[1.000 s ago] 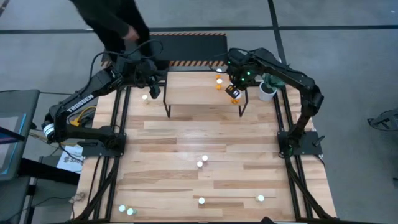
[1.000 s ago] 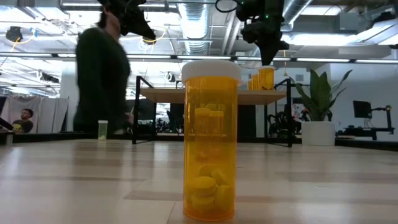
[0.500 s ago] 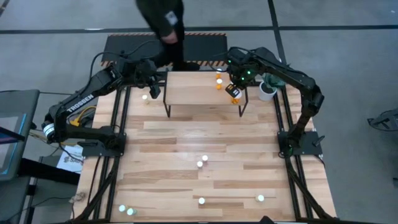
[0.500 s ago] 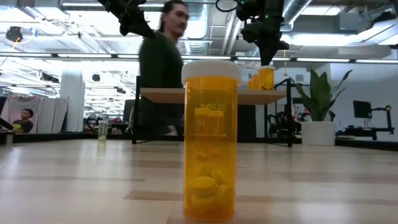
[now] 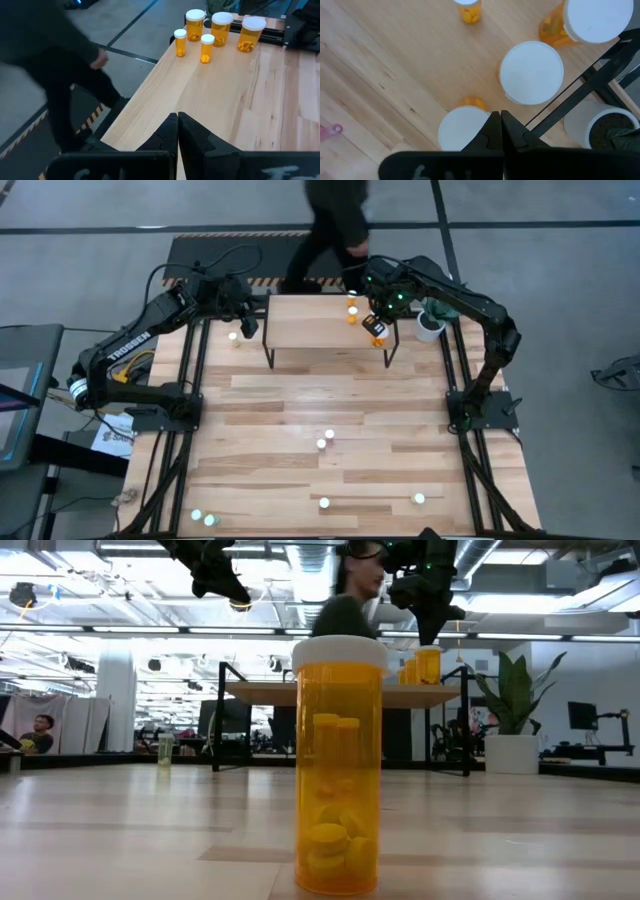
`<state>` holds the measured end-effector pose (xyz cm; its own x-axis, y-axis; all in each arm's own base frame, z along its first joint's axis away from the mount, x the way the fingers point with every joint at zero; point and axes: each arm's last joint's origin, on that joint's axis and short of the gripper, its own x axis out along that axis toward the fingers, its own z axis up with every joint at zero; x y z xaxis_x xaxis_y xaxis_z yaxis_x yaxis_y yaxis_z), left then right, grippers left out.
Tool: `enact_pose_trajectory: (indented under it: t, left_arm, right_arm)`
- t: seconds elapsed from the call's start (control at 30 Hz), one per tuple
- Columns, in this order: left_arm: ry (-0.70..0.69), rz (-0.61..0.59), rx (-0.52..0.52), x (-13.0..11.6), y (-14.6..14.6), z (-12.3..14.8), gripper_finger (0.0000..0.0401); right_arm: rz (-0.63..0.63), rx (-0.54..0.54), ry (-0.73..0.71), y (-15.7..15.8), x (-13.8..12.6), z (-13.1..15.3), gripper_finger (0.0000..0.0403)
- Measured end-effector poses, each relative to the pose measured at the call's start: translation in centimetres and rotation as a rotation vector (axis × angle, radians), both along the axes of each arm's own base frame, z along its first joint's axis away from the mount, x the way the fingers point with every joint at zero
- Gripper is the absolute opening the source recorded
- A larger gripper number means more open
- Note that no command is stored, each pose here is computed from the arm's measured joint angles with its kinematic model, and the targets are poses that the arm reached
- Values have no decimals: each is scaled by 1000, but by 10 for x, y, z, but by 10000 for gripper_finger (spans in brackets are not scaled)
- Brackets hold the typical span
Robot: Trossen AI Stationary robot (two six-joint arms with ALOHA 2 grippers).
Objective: Pick and place medicine bottles onto shelf by color
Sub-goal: Adjust the large orange pill bottles on the shelf
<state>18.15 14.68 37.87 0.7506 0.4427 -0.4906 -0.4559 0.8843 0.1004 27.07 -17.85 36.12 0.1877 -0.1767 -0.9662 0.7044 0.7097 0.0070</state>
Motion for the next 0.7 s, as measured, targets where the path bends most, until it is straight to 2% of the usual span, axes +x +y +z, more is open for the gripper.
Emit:
enact_pose_trajectory:
  t: [0.7]
  left_arm:
    - [-4,-2,-6,1,-1,0,0]
  right_arm:
    - [-24,10,-20,-5,0,-3,0]
